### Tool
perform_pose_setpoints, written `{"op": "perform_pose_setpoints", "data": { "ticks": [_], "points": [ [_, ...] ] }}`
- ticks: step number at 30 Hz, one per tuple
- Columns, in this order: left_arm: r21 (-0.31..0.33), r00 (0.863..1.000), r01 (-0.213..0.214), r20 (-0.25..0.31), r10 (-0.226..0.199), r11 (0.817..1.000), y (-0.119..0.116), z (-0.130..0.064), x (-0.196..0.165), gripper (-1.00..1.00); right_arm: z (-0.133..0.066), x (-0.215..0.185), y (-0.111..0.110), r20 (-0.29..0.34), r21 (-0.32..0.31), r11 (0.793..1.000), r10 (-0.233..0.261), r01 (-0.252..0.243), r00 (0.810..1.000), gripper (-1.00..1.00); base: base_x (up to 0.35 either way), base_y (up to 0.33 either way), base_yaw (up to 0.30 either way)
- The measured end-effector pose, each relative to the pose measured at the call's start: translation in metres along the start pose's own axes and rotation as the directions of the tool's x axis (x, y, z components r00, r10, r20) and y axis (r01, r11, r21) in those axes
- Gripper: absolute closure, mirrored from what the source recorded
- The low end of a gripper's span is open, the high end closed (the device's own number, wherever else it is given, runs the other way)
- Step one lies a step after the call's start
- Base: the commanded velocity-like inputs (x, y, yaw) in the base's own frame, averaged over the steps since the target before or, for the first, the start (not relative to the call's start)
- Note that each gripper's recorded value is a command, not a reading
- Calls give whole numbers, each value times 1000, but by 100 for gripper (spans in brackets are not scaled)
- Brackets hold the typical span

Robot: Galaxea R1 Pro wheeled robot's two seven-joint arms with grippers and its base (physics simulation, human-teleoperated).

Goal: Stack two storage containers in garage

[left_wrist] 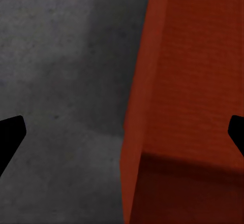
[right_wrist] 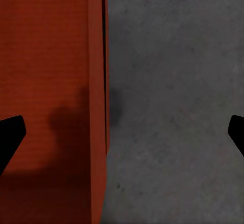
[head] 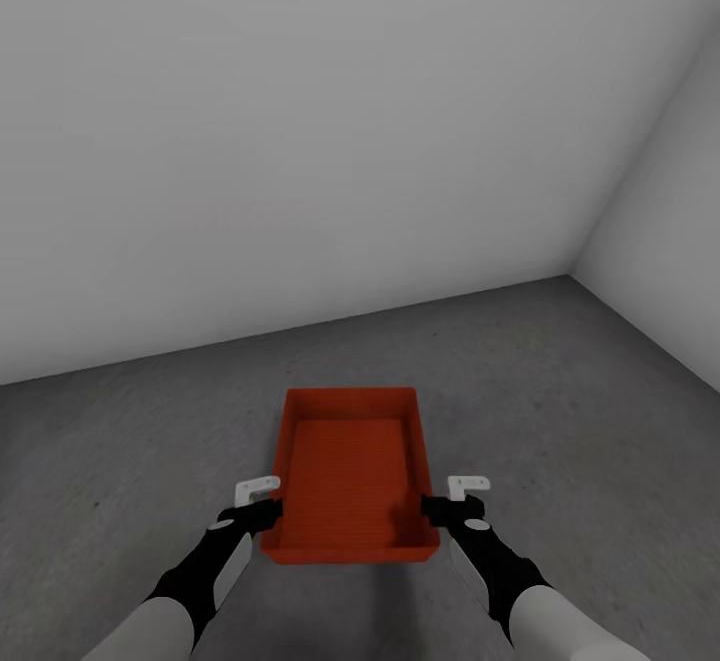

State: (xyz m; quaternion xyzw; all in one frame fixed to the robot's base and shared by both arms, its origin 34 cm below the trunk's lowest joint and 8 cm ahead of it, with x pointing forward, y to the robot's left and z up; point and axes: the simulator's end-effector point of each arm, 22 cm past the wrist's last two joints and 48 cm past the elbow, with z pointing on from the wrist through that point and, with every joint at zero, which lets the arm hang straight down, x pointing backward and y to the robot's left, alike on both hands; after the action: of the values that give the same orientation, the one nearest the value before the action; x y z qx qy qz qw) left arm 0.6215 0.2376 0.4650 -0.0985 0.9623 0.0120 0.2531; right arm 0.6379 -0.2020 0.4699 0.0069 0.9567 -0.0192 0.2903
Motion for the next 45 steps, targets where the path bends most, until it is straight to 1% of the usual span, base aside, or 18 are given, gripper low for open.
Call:
{"op": "perform_pose_setpoints", "data": {
  "ticks": [45],
  "points": [
    [-1, 1000, 3, 6, -3, 1000, -2, -65, -42, -100, -61, -44, -1, -1, 1, 1000, -5, 5, 1000, -100, 0, 0, 0]
  ]
}}
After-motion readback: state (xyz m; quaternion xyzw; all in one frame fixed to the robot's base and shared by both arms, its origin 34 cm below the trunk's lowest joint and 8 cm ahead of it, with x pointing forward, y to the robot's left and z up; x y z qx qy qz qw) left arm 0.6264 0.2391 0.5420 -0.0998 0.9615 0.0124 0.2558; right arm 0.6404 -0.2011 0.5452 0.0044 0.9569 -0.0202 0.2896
